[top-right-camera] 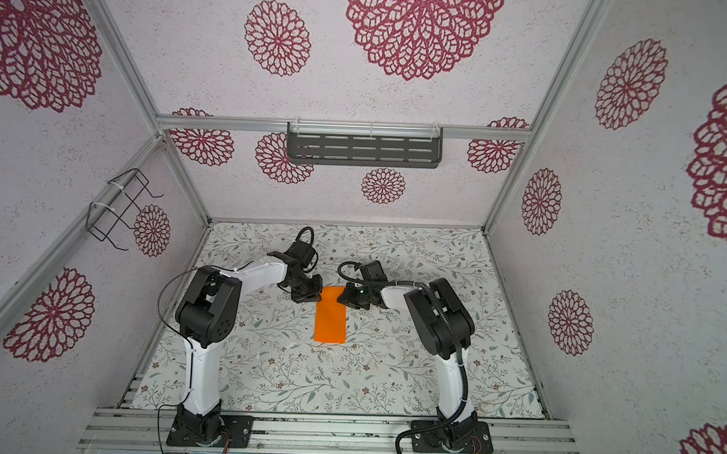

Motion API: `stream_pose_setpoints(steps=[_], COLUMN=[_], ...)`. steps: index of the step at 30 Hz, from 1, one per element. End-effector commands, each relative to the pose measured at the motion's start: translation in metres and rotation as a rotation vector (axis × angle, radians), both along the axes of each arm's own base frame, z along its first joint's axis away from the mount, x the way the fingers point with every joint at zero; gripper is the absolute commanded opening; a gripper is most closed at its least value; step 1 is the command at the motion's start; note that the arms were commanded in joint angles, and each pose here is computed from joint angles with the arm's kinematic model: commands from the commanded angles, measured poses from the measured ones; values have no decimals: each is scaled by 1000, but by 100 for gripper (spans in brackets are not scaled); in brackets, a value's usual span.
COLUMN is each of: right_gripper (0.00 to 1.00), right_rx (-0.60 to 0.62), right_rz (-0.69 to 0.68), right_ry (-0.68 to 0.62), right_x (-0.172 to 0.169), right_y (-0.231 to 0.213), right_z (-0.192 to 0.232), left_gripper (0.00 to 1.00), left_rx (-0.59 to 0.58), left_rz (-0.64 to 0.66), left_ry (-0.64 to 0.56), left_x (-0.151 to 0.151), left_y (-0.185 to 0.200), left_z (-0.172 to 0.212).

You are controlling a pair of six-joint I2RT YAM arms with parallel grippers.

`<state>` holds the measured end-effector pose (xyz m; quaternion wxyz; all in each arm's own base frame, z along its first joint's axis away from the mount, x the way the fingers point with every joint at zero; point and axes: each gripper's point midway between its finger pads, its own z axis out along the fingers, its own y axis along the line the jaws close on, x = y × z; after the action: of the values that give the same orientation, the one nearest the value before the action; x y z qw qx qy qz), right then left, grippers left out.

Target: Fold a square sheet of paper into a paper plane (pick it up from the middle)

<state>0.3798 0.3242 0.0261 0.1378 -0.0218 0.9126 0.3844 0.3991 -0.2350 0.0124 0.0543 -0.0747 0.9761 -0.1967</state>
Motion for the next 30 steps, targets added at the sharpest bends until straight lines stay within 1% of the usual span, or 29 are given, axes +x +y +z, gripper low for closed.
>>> stream_pose_setpoints(steps=[1, 4, 7, 12, 18, 24, 30], right_gripper=[15, 15, 15, 15, 15, 15, 15], right_rx=[-175, -173, -175, -176, -176, -184, -221], right_rz=[-41, -41, -41, -39, -38, -34, -5], right_ry=[125, 122, 125, 124, 123, 122, 102], right_x=[-20, -20, -20, -21, -21, -21, -20], right_y=[-33, -33, -33, -33, -33, -34, -36], right_z=[-52, -52, -54, -54, -54, -56, -60], left_gripper=[5, 6, 6, 6, 6, 5, 7], left_rx=[-66, -73, -56, -13, -2, 88, 75], left_rz=[-19, -6, 21, 40, 43, 80, 125], left_ry=[-57, -83, -76, -54, -41, -12, -11], left_x=[14, 22, 27, 29, 29, 25, 30], left_y=[-12, -13, -8, -1, 0, 21, 33], left_z=[17, 22, 16, 3, -3, -15, -11])
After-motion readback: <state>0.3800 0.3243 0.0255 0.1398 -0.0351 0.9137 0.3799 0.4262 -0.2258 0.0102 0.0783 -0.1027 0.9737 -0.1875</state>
